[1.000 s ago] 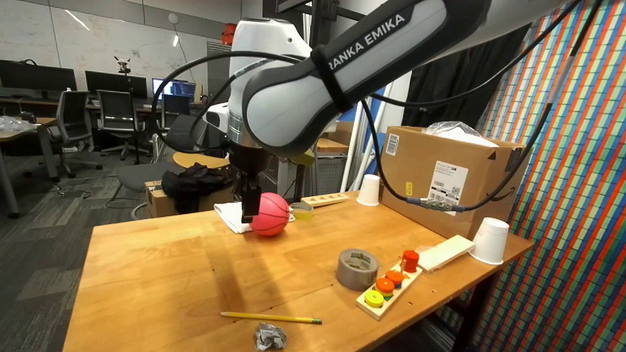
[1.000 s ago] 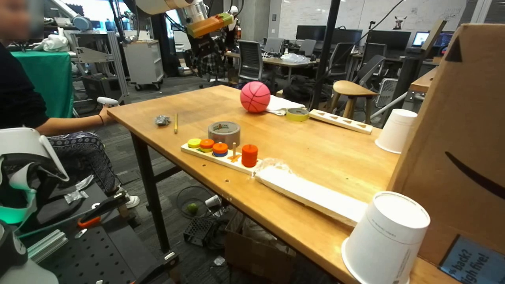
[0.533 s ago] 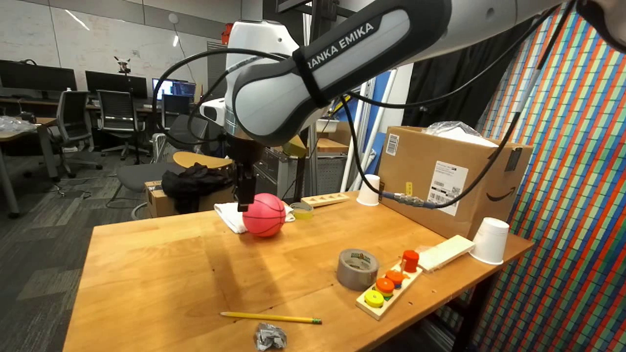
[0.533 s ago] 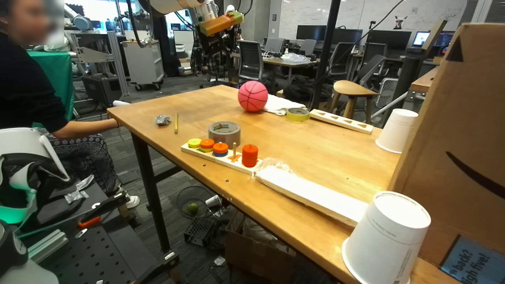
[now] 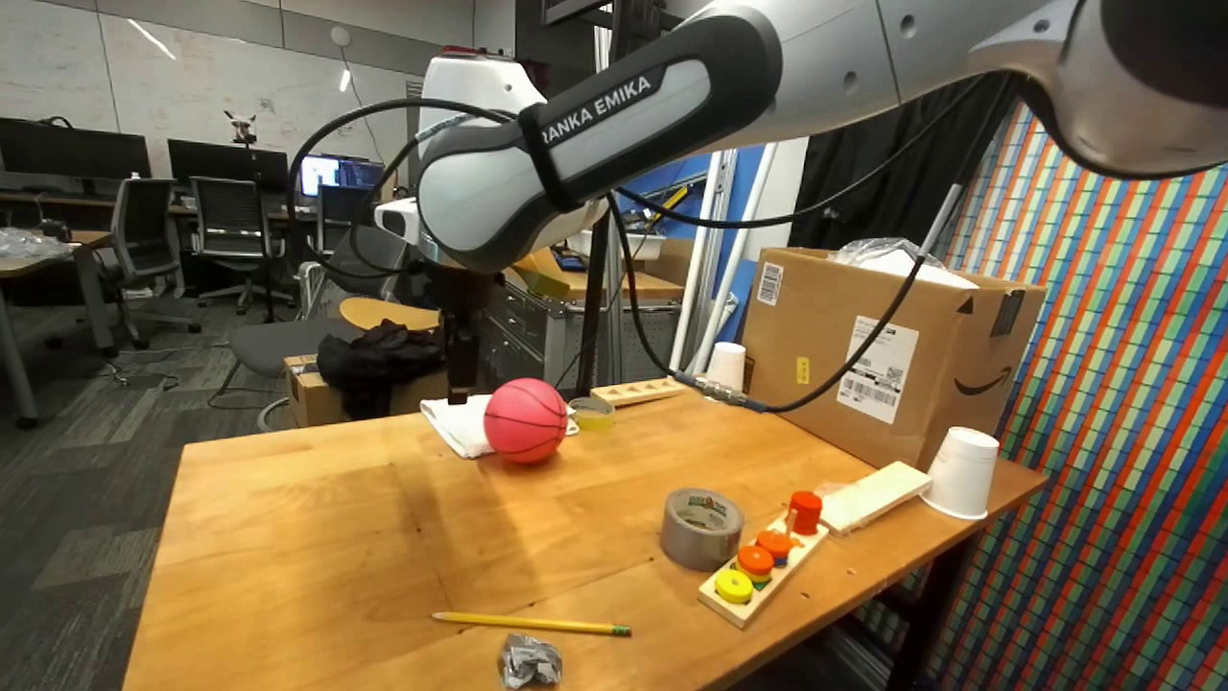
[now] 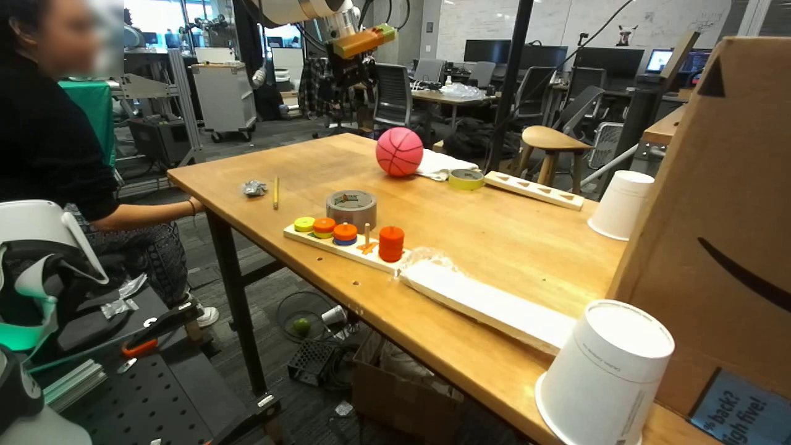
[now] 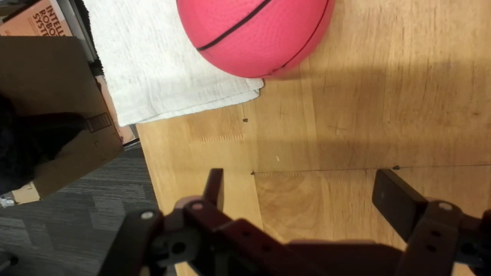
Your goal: Push the ball on the table to the right.
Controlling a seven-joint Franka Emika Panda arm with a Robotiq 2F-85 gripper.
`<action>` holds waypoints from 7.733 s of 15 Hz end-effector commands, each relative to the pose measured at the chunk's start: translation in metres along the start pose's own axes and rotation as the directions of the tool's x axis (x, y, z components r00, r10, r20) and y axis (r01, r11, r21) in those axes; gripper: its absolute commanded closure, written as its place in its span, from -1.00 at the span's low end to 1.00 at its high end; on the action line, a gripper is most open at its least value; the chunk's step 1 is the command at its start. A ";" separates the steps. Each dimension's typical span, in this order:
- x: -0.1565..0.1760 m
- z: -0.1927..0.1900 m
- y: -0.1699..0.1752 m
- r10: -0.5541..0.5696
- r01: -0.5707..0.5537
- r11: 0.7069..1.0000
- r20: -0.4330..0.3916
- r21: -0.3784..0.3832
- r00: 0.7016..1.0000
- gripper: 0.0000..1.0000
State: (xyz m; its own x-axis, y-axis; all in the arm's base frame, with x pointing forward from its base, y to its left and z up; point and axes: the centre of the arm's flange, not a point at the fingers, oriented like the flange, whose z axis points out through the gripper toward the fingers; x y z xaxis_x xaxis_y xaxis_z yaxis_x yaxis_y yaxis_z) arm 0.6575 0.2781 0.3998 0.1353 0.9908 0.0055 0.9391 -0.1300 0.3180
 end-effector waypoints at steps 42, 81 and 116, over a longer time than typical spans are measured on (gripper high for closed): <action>-0.222 -0.079 -0.009 0.246 -0.246 0.969 0.006 -0.012 0.969 -1.00; -0.044 -0.018 -0.034 -0.168 0.206 0.970 -0.259 0.127 0.951 -1.00; -0.375 0.011 0.054 0.264 -0.184 0.961 0.477 -0.208 0.838 -1.00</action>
State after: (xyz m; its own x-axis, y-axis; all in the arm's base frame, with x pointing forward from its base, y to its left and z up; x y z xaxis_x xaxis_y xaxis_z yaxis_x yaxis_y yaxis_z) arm 0.6880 -0.1122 0.3794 0.4705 0.7932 -0.3866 0.8495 -0.2886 0.4417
